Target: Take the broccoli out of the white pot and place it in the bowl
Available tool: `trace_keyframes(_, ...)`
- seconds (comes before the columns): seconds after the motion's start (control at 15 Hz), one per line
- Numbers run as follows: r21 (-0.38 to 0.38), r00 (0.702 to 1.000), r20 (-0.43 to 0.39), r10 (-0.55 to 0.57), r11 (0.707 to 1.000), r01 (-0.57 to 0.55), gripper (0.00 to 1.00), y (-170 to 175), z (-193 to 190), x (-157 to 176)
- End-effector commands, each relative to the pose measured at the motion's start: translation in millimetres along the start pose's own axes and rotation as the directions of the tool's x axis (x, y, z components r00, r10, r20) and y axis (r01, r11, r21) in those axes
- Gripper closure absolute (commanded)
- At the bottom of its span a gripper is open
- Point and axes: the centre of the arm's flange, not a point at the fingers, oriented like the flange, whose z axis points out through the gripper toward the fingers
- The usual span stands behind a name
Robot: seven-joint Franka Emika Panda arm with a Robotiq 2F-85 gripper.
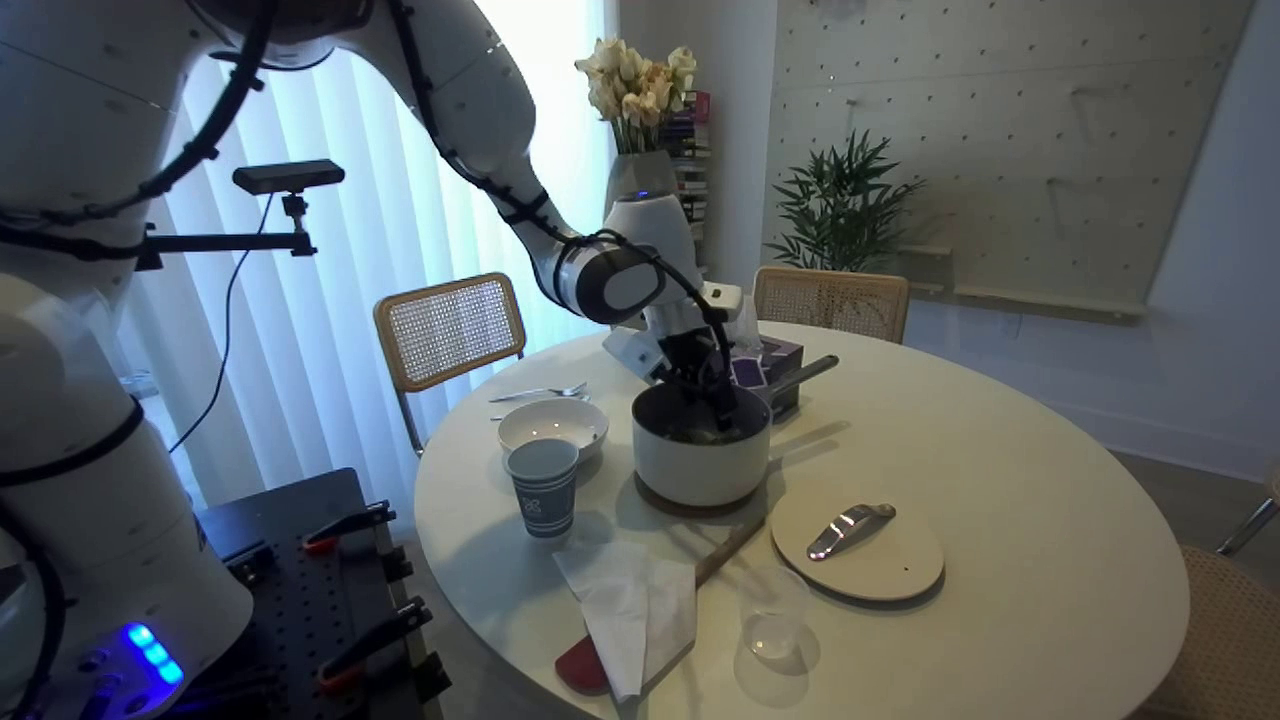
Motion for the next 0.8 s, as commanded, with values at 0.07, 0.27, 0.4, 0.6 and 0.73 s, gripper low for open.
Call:
trace_keyframes(0.07,-0.054,0.999,-0.037,0.021,0.998,-0.023,0.00,13,-12,-20)
trace_keyframes(0.27,-0.070,0.998,-0.046,0.035,0.997,-0.038,0.00,24,-3,-24)
trace_keyframes(0.4,-0.079,0.998,-0.063,0.028,0.996,-0.033,0.00,24,3,-26)
trace_keyframes(0.6,-0.087,0.997,-0.083,0.006,0.996,-0.013,0.00,18,13,-25)
trace_keyframes(0.73,-0.093,0.996,-0.090,-0.008,0.996,0.000,0.00,12,21,-24)
